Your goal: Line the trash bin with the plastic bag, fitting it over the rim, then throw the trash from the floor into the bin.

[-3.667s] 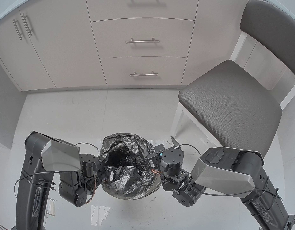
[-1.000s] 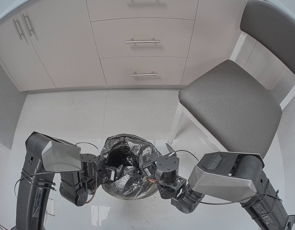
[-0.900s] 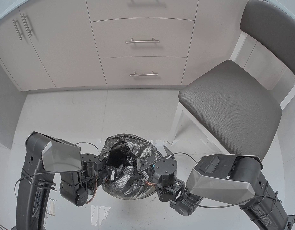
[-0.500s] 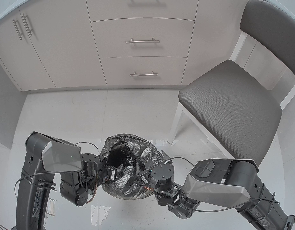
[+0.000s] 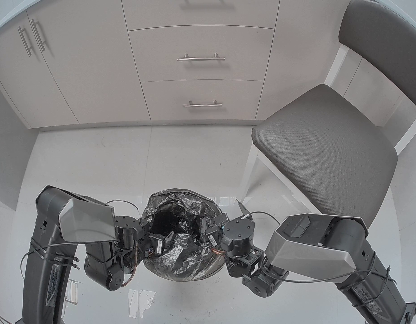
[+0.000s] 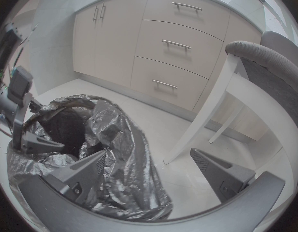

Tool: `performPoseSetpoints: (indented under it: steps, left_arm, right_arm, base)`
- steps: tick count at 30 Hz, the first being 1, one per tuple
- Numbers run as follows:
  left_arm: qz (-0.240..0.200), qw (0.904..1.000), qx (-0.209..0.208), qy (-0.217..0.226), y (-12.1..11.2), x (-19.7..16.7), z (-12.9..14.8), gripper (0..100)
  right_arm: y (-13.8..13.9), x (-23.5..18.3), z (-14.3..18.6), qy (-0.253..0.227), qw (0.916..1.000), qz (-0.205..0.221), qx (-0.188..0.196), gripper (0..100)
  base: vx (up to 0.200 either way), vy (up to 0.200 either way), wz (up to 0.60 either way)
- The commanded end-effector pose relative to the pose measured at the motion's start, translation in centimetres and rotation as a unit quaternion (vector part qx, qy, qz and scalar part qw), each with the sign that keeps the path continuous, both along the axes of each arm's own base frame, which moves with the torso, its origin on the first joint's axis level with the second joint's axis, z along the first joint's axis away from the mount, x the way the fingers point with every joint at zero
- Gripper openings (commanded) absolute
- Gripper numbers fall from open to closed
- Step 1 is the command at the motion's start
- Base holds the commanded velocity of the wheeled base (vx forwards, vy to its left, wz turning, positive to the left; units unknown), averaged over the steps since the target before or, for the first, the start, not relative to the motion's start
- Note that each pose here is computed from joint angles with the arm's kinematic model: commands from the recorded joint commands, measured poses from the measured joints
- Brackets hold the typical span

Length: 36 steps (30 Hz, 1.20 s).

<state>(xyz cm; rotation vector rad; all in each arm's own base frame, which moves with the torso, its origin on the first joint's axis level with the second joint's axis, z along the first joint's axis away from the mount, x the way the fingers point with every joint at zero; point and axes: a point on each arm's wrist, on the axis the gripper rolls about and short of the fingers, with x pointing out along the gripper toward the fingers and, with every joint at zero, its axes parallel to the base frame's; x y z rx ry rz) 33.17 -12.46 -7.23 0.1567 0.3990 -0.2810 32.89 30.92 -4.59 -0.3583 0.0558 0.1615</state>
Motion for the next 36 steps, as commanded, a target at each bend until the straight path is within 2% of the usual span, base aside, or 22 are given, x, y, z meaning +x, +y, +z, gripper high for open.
performPoseSetpoints:
  steps: [1,19,25,36]
  left_arm:
    - [0.0,1.0,0.0,0.001,0.0,0.0,-0.1,100]
    - [-0.001,1.0,0.001,0.002,-0.1,-0.1,-0.1,100]
    - [-0.001,1.0,0.001,0.002,-0.1,-0.1,-0.2,100]
    - [-0.001,1.0,0.0,0.002,-0.1,-0.1,-0.2,100]
  right_arm:
    - [-0.7,0.9,1.0,-0.01,0.9998,-0.013,0.009,100]
    - [-2.8,2.9,1.0,-0.013,0.9989,-0.045,0.011,100]
    - [-3.9,3.7,-0.3,-0.003,0.9983,-0.059,0.002,100]
    - [-4.0,4.0,-3.0,0.013,0.9979,-0.062,-0.011,100]
  base:
    - [0.0,0.0,0.0]
    - [0.0,0.0,0.0]
    - [0.0,0.0,0.0]
    - [0.0,0.0,0.0]
